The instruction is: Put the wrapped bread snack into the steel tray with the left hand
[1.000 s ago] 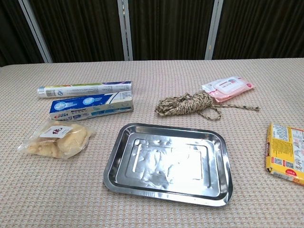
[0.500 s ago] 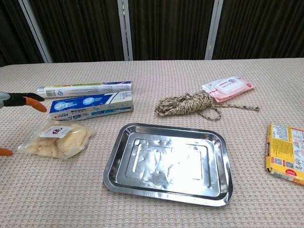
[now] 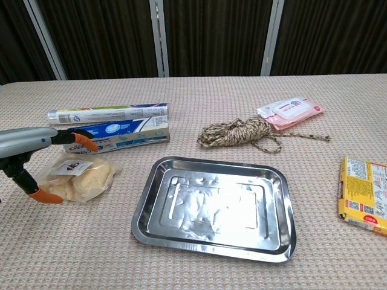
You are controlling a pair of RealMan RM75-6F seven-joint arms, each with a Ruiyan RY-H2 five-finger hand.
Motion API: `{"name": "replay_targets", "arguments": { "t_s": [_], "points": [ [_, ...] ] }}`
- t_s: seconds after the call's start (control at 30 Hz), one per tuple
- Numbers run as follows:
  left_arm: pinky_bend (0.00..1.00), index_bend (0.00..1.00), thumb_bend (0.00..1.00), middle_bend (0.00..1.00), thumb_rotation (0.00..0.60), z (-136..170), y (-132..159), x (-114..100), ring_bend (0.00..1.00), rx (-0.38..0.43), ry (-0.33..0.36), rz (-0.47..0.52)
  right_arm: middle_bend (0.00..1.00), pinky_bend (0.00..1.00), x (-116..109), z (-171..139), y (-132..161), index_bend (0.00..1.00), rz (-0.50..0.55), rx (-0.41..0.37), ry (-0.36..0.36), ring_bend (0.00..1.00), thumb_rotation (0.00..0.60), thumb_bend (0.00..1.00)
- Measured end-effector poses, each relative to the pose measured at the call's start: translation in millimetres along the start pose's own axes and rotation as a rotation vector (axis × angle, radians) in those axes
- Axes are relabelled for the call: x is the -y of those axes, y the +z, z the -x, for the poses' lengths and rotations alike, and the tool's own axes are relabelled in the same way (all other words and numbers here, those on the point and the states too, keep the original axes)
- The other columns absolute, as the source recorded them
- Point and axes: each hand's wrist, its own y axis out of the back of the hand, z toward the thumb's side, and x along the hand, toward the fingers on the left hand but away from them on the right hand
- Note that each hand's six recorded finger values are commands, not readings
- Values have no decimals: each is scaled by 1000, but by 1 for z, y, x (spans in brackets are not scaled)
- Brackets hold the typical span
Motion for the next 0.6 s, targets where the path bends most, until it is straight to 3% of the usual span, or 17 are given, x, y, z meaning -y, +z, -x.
{"name": "replay_targets", "arguments": {
  "t_s": [0.33, 0.47, 0.6],
  "points": [
    [123, 151, 166, 0, 600, -15, 6, 8, 0, 3, -34, 45, 0, 0, 1, 1, -1, 7, -1, 1, 5, 0, 600, 0],
    [235, 206, 233, 4, 600, -21, 8, 11, 13, 0, -48, 62, 0, 0, 2, 1, -1, 7, -2, 3, 8, 0, 600, 0],
    [360, 320, 353, 101, 600, -24, 5, 15, 122, -11, -63, 63, 0, 0, 2, 1, -2, 7, -3, 7, 6, 0, 600, 0]
  ]
}}
